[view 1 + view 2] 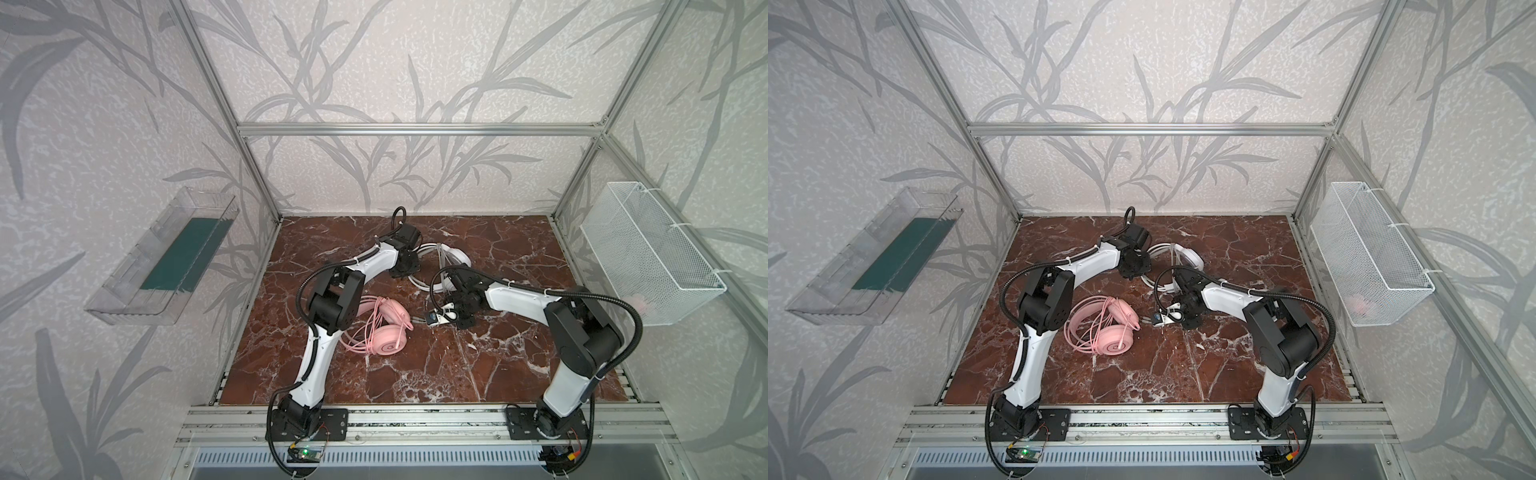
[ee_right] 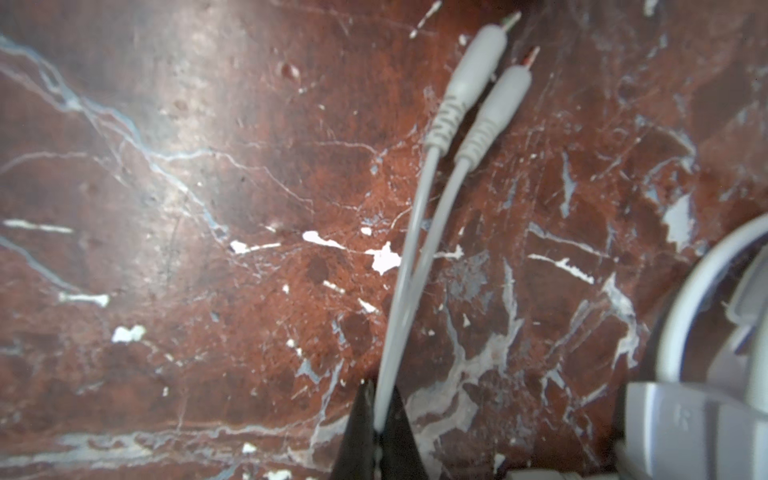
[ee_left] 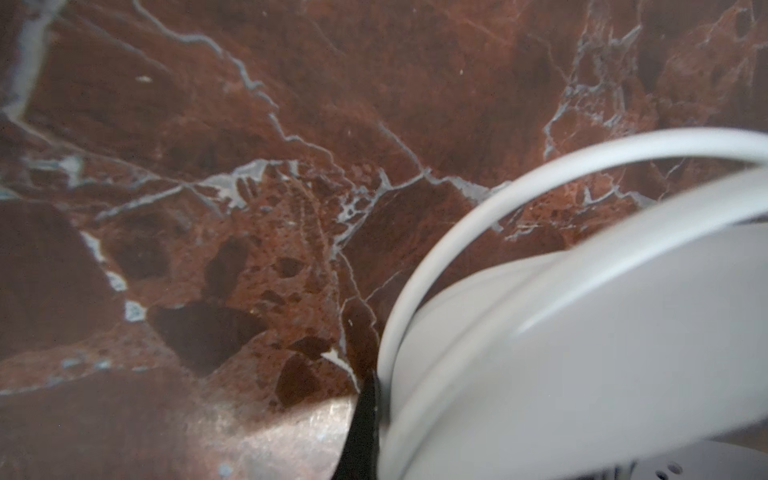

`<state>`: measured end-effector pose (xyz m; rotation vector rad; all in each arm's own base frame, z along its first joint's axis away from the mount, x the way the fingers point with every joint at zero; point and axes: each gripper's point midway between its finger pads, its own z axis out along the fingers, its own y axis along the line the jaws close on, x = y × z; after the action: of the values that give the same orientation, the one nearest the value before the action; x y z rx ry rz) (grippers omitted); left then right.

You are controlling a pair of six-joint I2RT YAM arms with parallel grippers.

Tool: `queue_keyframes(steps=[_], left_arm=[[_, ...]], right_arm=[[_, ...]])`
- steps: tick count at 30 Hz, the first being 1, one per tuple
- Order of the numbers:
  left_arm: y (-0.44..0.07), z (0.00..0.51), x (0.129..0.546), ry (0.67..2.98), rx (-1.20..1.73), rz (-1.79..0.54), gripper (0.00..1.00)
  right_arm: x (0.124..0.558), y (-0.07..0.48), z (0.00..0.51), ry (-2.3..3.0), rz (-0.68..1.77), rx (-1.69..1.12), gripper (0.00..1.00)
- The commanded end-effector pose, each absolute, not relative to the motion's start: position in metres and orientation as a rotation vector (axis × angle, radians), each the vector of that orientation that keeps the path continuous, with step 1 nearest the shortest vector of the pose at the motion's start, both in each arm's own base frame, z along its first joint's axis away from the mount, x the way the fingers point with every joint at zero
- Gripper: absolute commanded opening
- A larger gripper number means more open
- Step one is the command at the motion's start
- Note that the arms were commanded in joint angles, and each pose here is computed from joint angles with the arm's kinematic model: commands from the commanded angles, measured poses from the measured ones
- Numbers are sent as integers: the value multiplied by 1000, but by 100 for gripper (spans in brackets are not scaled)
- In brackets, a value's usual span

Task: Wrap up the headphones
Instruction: 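Grasp the two white plugs with the right gripper and lift them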

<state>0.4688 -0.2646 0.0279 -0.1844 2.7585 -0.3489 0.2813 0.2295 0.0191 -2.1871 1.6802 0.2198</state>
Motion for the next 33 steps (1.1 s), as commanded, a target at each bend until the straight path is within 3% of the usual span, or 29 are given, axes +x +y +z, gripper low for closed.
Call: queue_keyframes(steps=[1, 33], left_arm=[[-267, 24, 468, 2780, -194, -371, 0], [-266, 37, 469, 2752, -303, -444, 0]], right_arm=[[285, 244, 47, 1696, 326, -1987, 0], [299, 230, 106, 2240, 672, -1164, 0]])
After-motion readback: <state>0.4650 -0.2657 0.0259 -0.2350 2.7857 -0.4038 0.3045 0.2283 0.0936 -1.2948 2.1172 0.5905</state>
